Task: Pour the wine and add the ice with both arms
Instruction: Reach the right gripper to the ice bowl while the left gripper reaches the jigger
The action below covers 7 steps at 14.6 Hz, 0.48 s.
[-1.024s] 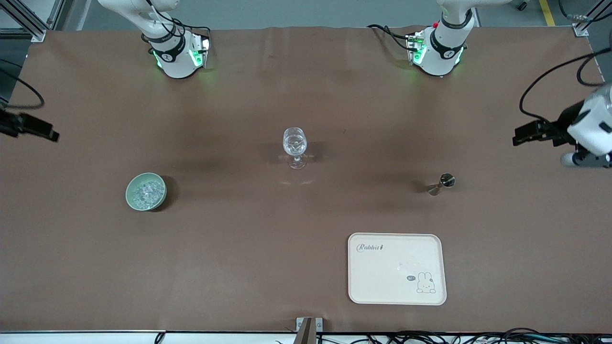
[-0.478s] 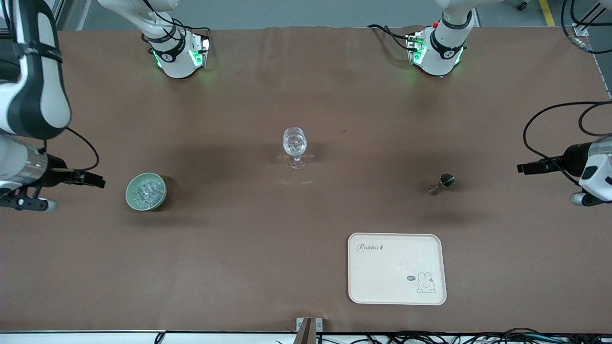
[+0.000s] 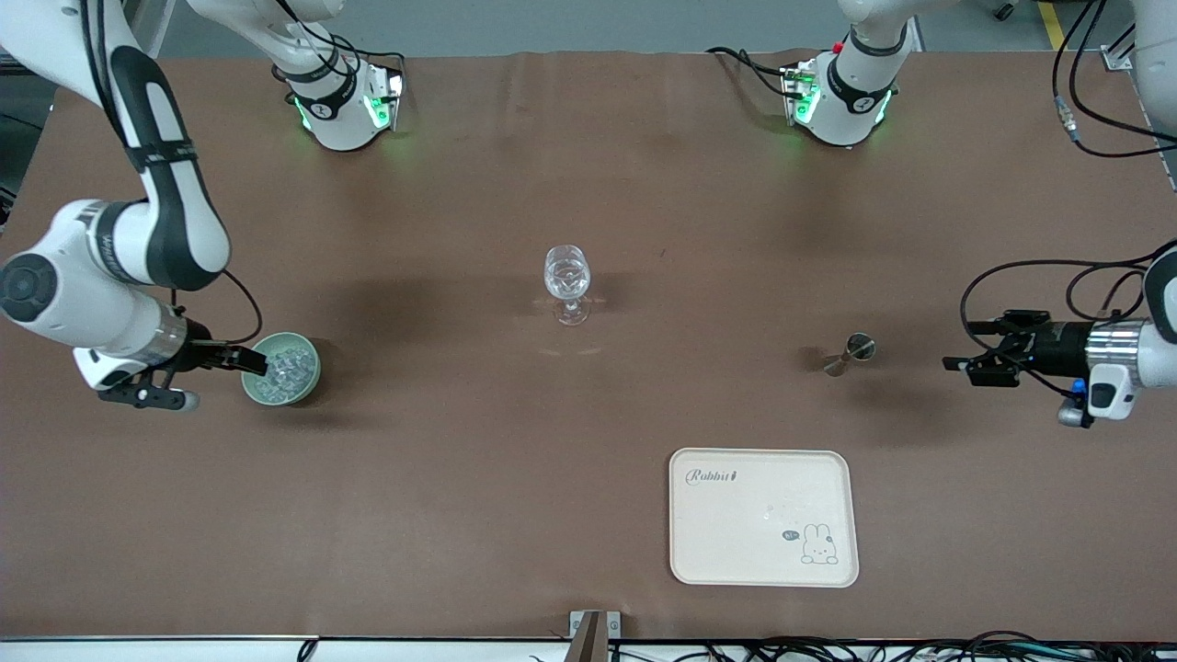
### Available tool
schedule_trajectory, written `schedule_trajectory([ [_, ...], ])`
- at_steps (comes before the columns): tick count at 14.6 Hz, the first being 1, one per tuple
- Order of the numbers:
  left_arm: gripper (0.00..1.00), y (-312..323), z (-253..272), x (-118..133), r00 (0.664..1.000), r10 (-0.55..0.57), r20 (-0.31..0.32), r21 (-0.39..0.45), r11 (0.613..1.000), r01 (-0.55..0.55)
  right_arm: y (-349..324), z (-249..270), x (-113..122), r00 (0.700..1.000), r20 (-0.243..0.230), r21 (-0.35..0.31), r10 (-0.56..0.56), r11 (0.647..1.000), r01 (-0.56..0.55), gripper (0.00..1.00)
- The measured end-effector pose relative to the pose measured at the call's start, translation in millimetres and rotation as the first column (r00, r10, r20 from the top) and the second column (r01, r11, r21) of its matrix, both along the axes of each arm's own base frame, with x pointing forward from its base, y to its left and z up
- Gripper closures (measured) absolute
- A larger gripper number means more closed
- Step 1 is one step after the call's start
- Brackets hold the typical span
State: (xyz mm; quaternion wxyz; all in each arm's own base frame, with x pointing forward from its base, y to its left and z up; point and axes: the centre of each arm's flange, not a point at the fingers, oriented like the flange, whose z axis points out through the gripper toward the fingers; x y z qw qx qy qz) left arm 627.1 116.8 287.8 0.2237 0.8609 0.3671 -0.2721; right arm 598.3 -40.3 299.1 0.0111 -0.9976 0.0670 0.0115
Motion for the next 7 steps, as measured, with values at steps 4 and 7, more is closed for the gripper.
schedule_trajectory([
  [4,0.07,-13,-54,0,0.990,0.105,-0.098,-0.119,0.986,-0.116,8,-35,-5,1.000,0.001,-0.007,0.003,1.000,-0.003,0.16],
  [7,0.11,-23,-88,-2,0.976,0.144,-0.161,-0.175,0.969,-0.172,5,-45,-6,1.000,-0.003,-0.010,-0.001,1.000,0.001,0.32],
])
